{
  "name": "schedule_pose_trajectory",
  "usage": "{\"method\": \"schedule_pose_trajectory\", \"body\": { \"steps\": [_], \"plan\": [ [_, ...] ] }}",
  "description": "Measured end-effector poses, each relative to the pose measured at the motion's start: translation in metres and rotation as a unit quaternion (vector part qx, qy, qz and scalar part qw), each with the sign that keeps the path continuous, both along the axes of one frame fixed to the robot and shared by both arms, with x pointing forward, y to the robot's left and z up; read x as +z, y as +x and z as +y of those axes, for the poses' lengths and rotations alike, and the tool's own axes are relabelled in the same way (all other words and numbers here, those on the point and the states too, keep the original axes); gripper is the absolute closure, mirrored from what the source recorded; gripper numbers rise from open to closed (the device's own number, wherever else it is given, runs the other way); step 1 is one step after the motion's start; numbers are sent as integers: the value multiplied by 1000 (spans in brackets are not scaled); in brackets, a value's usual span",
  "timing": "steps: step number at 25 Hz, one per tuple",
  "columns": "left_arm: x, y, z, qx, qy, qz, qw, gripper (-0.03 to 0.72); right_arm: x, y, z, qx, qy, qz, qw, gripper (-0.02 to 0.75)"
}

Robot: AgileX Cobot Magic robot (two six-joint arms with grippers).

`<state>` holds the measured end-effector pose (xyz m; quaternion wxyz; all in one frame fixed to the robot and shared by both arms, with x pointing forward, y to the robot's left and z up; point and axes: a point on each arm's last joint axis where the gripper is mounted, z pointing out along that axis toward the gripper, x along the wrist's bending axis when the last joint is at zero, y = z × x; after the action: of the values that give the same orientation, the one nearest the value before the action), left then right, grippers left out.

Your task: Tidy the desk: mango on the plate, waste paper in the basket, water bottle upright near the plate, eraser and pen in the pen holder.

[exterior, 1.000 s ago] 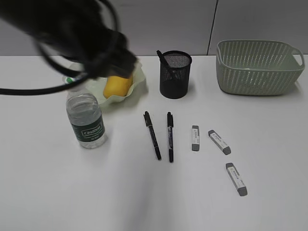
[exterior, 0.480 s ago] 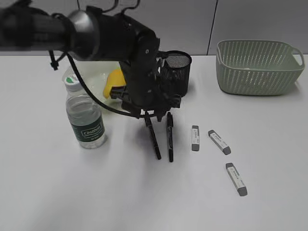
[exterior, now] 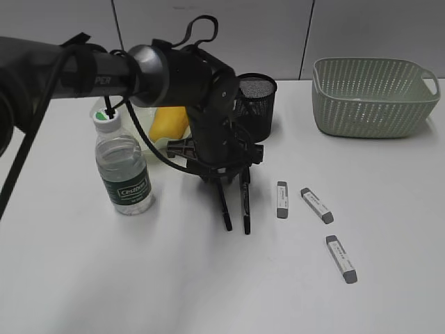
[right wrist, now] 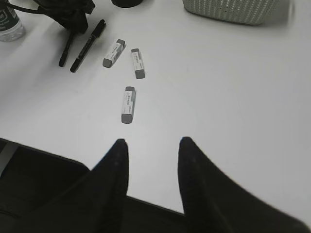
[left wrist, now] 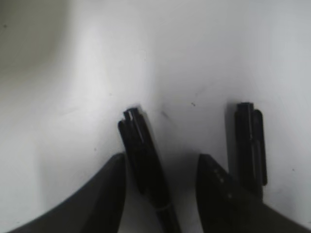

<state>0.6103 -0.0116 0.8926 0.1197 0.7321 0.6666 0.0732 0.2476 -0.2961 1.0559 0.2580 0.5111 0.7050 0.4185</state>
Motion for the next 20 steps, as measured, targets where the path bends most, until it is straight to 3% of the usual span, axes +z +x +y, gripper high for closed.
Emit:
{"method": "schedule_pose_trajectory", "body": {
  "steps": [7, 10, 12, 13, 15, 17, 19, 20],
  "plan": [
    [2, 2, 1, -8, 9, -15, 1000, 580, 0, 0, 0, 0, 0, 0, 1000, 453],
    [22, 7, -4, -36, -1, -79, 996, 581, 0, 0, 0, 0, 0, 0, 1000, 453],
    [54, 11, -9, -64, -24, -151, 986, 581, 0, 0, 0, 0, 0, 0, 1000, 453],
    [76, 13, -12, -78, -51, -196, 976, 581, 0, 0, 0, 0, 0, 0, 1000, 453],
    [119, 15, -18, -118, -103, -293, 943, 581, 0, 0, 0, 0, 0, 0, 1000, 453],
    [158, 15, -25, -168, -164, -392, 889, 581, 0, 0, 0, 0, 0, 0, 1000, 453],
    [176, 20, -27, -209, -211, -459, 838, 581, 0, 0, 0, 0, 0, 0, 1000, 453],
    [177, 24, -26, -224, -227, -479, 818, 581, 0, 0, 0, 0, 0, 0, 1000, 453]
  ]
}}
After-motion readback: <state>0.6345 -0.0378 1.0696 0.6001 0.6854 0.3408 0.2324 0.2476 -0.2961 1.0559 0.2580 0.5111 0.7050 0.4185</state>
